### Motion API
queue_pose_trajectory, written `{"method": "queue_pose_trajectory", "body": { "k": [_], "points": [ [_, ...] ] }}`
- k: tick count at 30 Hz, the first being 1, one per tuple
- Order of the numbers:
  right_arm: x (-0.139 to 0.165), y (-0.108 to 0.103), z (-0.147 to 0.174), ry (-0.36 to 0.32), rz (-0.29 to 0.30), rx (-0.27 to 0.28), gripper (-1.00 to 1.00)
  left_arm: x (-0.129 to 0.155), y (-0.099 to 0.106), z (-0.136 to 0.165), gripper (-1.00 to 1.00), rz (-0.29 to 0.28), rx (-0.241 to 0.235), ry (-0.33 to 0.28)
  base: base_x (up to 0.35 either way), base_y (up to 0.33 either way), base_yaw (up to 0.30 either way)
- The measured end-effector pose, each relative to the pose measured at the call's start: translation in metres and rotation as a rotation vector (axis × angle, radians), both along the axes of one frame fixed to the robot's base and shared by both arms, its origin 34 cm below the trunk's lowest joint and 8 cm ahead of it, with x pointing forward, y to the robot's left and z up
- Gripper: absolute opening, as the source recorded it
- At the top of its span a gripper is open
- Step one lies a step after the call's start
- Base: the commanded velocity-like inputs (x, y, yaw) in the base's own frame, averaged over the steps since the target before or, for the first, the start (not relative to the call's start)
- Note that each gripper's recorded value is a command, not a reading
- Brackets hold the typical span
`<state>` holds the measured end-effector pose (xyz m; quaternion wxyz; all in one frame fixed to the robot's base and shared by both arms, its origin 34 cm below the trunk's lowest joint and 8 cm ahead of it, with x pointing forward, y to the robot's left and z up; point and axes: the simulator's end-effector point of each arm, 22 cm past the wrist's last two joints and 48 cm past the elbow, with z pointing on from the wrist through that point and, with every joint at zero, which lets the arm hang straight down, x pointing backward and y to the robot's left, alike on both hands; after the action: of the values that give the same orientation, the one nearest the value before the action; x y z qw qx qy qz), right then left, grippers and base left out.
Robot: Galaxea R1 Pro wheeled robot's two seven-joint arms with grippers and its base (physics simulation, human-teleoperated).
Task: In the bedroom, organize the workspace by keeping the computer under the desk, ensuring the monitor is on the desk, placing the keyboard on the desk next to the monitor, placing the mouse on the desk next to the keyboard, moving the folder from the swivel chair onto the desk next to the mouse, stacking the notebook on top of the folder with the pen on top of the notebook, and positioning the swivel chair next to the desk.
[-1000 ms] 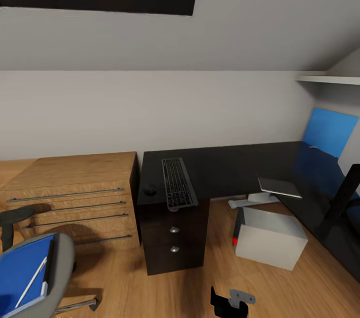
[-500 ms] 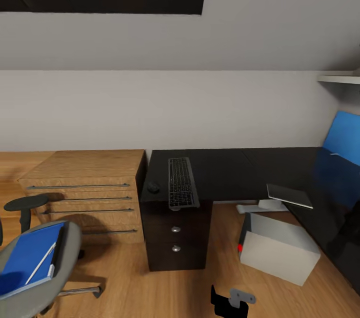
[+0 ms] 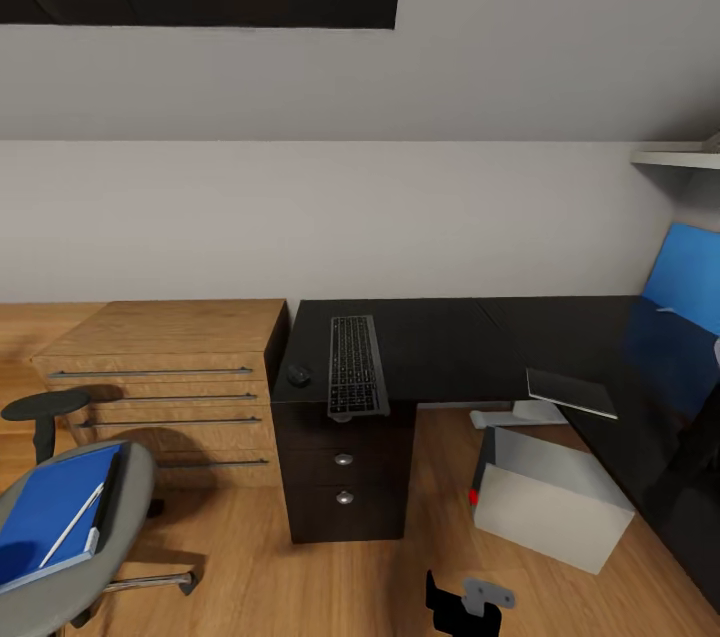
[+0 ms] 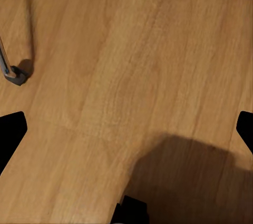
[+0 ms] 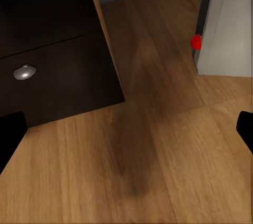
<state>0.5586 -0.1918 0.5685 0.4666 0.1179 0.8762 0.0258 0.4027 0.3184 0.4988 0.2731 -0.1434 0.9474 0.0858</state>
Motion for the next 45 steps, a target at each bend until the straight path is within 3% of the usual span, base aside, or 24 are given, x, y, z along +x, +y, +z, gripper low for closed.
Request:
{"method": "queue_pose_trajectory", "body": {
  "k": [11,45],
  "points": [
    [0.001,-0.009,0.000,-0.004,0.005,-0.014,1.00,0.001,0.000,0.001,1.00,0.003,-0.001,-0.005,0.000,0.000,0.000],
    [0.003,-0.007,0.056,-0.009,0.013,-0.005,1.00,-0.001,-0.002,0.054,1.00,0.004,-0.006,0.004,0.000,0.000,0.002]
  ]
}}
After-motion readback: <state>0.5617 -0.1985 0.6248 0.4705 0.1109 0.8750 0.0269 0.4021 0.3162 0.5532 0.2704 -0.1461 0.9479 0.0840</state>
